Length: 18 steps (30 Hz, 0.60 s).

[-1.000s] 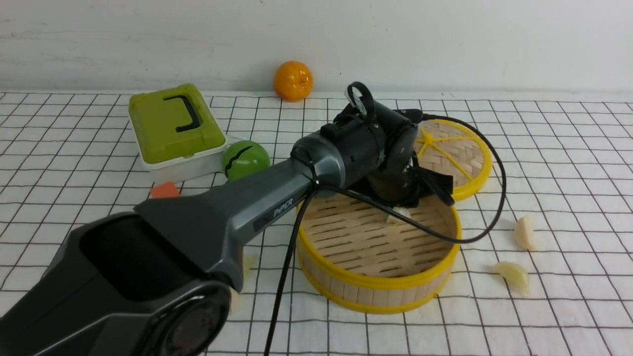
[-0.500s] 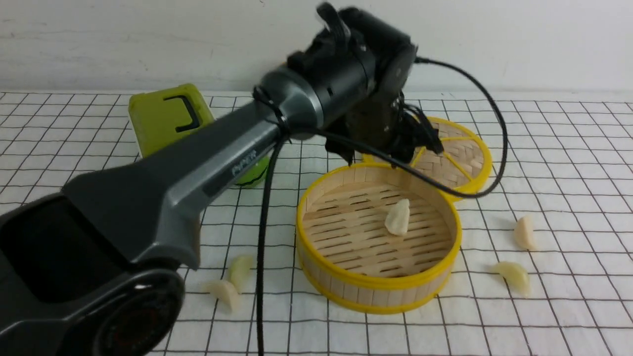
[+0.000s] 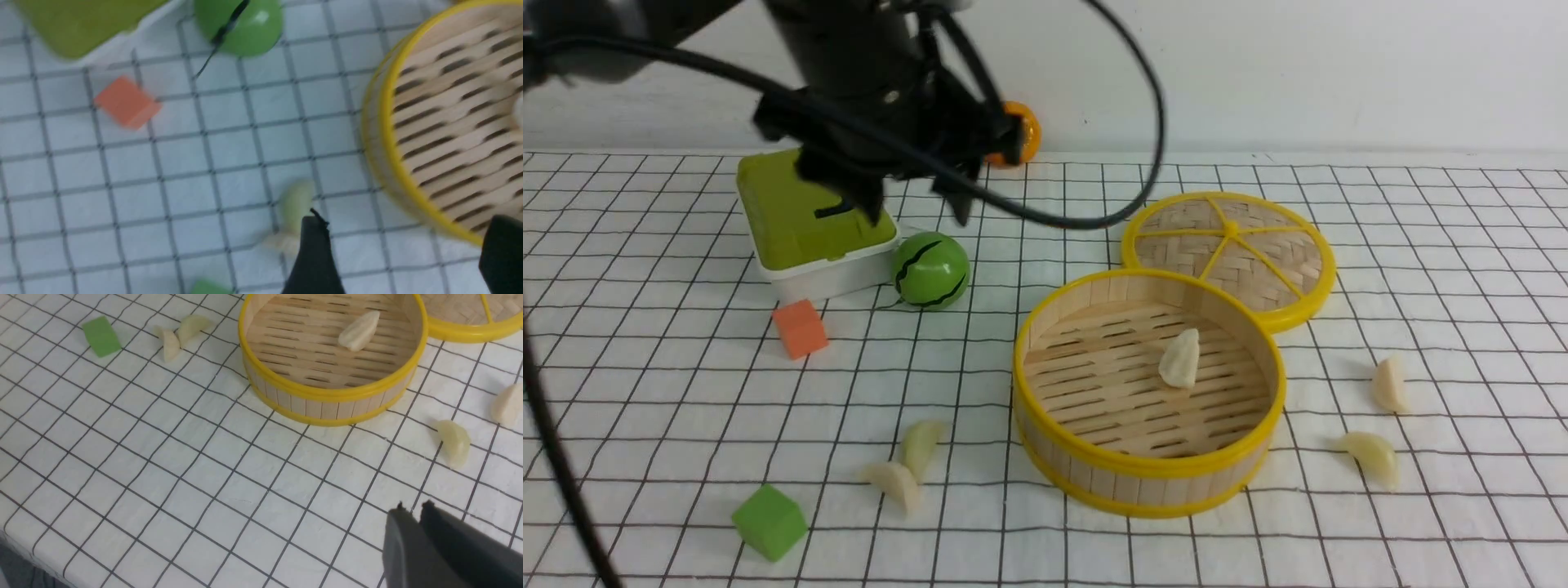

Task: Put the dumplings into the steamer on the table with the white tablecloth.
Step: 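Reach for and grasp a dumpling on the table with the left gripper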

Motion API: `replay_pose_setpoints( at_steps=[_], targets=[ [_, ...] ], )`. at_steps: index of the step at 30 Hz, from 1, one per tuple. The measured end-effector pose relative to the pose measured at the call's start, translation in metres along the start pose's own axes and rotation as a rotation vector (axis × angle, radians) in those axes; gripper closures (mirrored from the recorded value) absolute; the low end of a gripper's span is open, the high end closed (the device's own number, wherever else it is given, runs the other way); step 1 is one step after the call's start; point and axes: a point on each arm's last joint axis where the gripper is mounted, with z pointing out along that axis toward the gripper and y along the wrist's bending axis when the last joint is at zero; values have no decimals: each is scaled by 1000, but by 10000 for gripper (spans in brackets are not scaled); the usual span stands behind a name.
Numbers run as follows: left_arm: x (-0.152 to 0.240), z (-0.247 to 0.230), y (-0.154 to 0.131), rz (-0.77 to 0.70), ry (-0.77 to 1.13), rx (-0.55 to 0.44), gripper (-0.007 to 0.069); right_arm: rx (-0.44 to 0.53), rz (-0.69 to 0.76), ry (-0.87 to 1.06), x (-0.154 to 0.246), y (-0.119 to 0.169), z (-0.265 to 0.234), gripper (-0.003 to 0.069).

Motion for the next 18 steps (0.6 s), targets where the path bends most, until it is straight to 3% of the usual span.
replay_pose_setpoints(
  at_steps=[4, 8, 18],
  targets=[
    [47, 21, 23, -39, 83, 5, 123, 4, 0, -16, -1, 0, 0, 599],
    [76, 48, 25, -68, 97, 47, 122, 6, 0, -29, -3, -1, 0, 594],
    [68, 112, 14, -25, 57, 79, 122, 8, 0, -37, -3, -1, 0, 587]
  ],
)
